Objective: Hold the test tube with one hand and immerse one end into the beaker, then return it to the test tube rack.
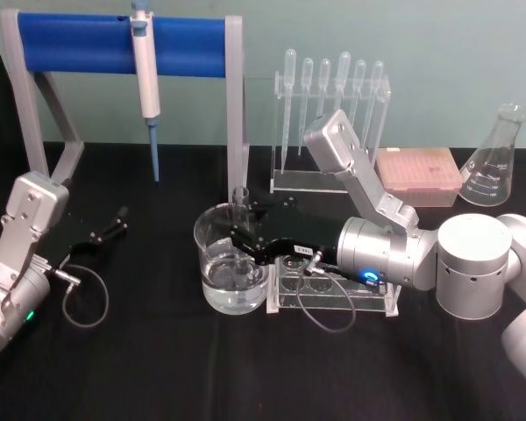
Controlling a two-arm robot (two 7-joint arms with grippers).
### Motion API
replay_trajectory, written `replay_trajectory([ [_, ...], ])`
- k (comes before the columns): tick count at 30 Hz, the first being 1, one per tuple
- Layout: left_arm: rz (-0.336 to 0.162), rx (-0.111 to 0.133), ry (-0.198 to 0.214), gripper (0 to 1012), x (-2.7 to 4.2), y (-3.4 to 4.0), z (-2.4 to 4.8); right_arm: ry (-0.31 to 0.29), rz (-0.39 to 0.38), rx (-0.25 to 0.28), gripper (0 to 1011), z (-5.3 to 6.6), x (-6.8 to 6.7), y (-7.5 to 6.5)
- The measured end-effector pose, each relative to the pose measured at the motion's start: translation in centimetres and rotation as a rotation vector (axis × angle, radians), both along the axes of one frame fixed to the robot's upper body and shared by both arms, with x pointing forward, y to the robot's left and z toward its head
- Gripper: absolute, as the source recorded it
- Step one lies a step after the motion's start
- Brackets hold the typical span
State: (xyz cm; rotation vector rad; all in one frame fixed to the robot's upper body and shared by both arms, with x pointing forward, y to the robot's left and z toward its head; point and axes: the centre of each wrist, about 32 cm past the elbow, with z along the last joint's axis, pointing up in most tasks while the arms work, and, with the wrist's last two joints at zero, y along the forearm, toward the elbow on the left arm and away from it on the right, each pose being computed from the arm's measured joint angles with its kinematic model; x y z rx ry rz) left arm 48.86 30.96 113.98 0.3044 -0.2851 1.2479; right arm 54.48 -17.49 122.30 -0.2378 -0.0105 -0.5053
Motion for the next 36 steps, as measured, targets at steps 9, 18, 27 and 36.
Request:
replay_trajectory([
  [9, 0.000, 0.000, 0.000, 1000, 0.00, 0.00, 0.00, 0.000, 0.000, 0.000, 226, 0.00, 0.00, 0.00],
  [18, 0.000, 0.000, 0.000, 1000, 0.00, 0.00, 0.00, 0.000, 0.000, 0.000, 227, 0.00, 0.00, 0.00],
  [27, 0.000, 0.000, 0.000, 1000, 0.00, 0.00, 0.00, 0.000, 0.000, 0.000, 227, 0.00, 0.00, 0.00],
  [36, 0.000, 0.000, 0.000, 1000, 0.00, 0.00, 0.00, 0.000, 0.000, 0.000, 227, 0.00, 0.00, 0.00],
])
